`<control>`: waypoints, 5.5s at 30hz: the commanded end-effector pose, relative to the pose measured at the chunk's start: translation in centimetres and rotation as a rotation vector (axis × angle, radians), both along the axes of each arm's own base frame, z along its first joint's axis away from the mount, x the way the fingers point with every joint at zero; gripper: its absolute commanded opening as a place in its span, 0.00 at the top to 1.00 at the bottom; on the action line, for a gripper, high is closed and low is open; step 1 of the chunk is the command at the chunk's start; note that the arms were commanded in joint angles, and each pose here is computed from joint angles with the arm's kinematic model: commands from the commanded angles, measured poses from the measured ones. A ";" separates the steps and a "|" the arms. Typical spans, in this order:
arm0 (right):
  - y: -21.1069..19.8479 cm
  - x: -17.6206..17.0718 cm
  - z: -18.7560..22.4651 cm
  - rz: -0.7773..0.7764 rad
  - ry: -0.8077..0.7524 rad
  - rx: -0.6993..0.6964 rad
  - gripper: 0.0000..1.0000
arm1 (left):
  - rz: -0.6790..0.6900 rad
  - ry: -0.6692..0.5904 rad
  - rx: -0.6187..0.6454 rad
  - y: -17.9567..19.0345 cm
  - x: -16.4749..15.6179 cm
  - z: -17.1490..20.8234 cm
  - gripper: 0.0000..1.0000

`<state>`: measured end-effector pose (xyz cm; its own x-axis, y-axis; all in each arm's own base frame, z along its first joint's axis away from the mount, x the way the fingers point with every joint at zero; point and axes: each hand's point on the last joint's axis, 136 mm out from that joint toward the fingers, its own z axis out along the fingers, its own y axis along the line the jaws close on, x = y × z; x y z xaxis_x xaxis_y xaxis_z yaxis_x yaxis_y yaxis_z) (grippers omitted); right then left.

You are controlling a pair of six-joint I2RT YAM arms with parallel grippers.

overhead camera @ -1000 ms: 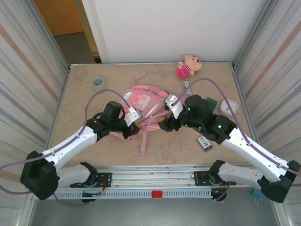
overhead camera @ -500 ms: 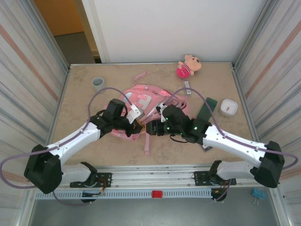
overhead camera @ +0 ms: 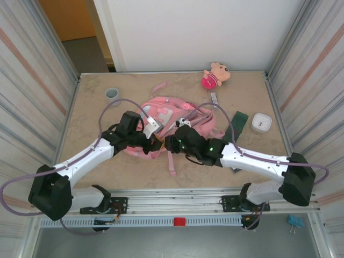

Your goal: Pack books, pencil case, and school supplies into a backpack

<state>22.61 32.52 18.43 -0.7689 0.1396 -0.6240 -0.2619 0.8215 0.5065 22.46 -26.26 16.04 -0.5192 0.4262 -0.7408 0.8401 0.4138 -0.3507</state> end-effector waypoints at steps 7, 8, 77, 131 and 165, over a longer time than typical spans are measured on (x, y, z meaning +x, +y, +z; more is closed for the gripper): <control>-2.9 2.1 -2.2 -0.134 -0.116 -0.228 0.82 | -0.158 0.028 -0.220 -2.1 -2.3 5.1 1.00; -3.0 2.1 -2.1 -0.139 -0.123 -0.237 0.83 | -0.152 0.027 -0.216 -2.0 -2.1 5.0 1.00; -4.0 -2.9 3.4 0.575 0.230 0.209 1.00 | -0.193 -0.315 0.056 -5.0 -0.6 4.3 0.35; -13.3 4.2 -3.4 0.194 0.230 -0.080 1.00 | -0.364 -0.403 0.090 -0.9 -5.5 3.7 1.00; -3.5 -2.3 -3.8 0.551 0.272 -0.190 0.49 | -0.333 -0.575 0.152 2.2 -5.5 2.6 0.99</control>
<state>19.31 30.20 16.24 -0.8348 -0.3883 -0.3903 -0.5503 0.6088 0.5714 16.14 -23.54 16.37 0.0295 0.6683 -0.7433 0.9839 0.1118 0.1396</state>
